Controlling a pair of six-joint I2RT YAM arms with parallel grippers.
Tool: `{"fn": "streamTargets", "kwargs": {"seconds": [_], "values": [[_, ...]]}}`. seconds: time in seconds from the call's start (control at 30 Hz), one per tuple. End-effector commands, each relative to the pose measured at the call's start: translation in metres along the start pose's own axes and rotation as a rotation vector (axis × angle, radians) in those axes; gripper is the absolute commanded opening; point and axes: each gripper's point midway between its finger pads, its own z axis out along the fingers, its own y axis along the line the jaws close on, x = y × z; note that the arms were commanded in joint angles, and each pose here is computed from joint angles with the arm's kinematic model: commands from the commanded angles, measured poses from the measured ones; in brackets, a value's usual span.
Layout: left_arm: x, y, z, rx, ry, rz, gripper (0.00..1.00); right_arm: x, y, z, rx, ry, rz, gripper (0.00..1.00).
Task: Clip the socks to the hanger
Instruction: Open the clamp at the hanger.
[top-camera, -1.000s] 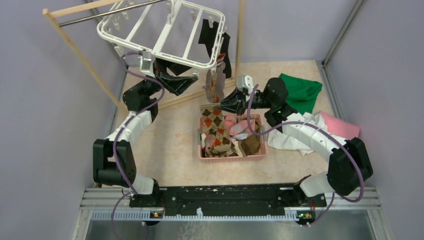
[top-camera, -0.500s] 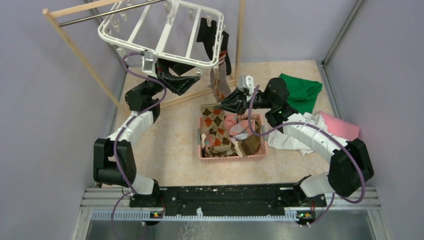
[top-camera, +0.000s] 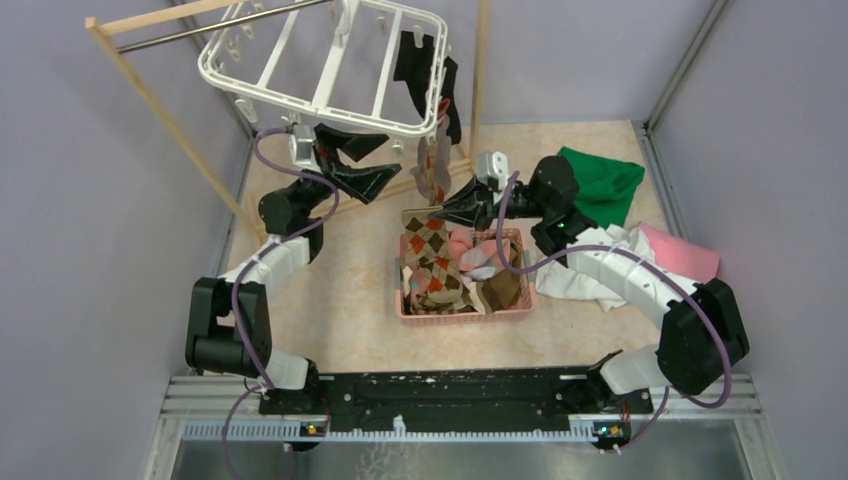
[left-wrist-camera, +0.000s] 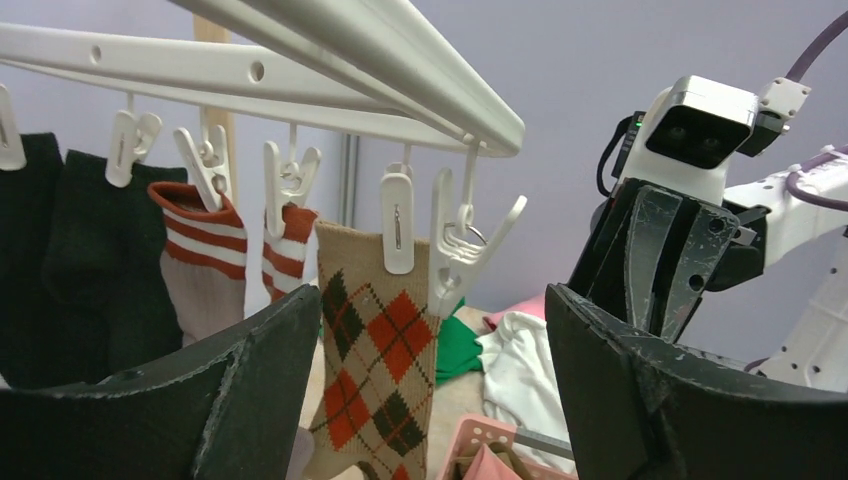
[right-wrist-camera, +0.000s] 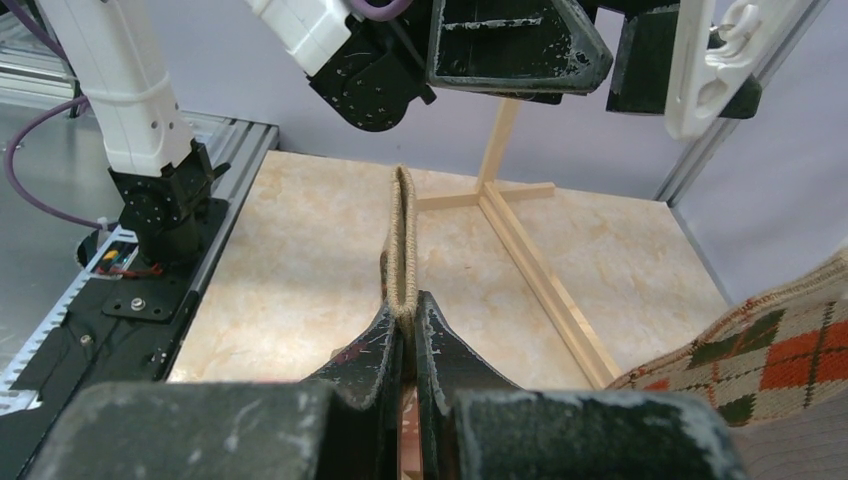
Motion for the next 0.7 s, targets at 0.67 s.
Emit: {"fn": "streamTargets", "kwargs": {"seconds": [0.67], "values": [[-0.062, -0.05, 0.027, 0.266, -0.161, 0.319, 0.77, -0.018, 0.007, -0.004, 0.004, -0.029, -0.075, 0.0]]}}
